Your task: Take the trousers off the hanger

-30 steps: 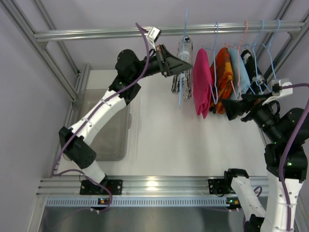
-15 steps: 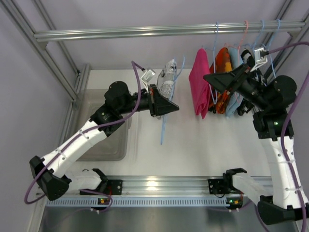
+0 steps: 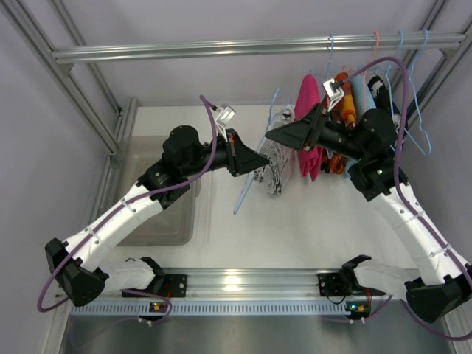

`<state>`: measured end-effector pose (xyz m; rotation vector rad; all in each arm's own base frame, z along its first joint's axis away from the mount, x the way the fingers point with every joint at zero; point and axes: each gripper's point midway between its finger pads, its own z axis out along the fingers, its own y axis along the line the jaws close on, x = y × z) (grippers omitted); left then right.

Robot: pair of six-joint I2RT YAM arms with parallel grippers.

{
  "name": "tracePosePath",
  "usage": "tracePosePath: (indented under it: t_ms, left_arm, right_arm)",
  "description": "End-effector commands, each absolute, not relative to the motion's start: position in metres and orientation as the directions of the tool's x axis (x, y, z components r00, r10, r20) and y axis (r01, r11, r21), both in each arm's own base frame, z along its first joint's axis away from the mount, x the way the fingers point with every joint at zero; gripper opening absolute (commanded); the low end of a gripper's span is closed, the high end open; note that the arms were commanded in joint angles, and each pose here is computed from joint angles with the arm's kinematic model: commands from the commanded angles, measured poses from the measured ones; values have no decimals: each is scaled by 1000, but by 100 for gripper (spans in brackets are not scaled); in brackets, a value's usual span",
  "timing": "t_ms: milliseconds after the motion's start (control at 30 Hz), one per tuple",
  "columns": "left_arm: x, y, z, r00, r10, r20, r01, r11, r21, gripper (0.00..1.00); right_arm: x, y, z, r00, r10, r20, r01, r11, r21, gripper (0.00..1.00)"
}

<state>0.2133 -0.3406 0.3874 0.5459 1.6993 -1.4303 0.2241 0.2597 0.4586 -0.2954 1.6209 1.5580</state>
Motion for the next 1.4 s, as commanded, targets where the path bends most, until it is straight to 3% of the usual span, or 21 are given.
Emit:
tracePosePath:
  t_ms: [0,367,700,900,1200,1367]
  left_arm:
    - [202,-329,471,-364,-338,-868,882,174,-438,0]
    - [193,-321,497,-352,-394,-849,890,140,-434,0]
    - [202,-297,523,-232,-459,-858,888,260,-379,0]
    - [199,-290,528,-225,-464,-857,889,262,-375,0]
    - [195,-289,530,-209,-452,-867,898,262,-353,0]
    - [193,-289,527,-214,-445,-870,899,258,-353,0]
  right_arm:
    - [222,272,472,-604,393,-693,-718,109,688,72]
    - [228,280,455,-627,380,-680,-689,137,712,69]
    - [210,260,452,-531,333,-780,-743,261,617,67]
    - [219,266,442,-580,325,-747,-704,262,660,65]
    - [241,302,472,-661,398,-637,-656,106,747,65]
    - [239,321,498,-657,402,-638,-688,28,726,61]
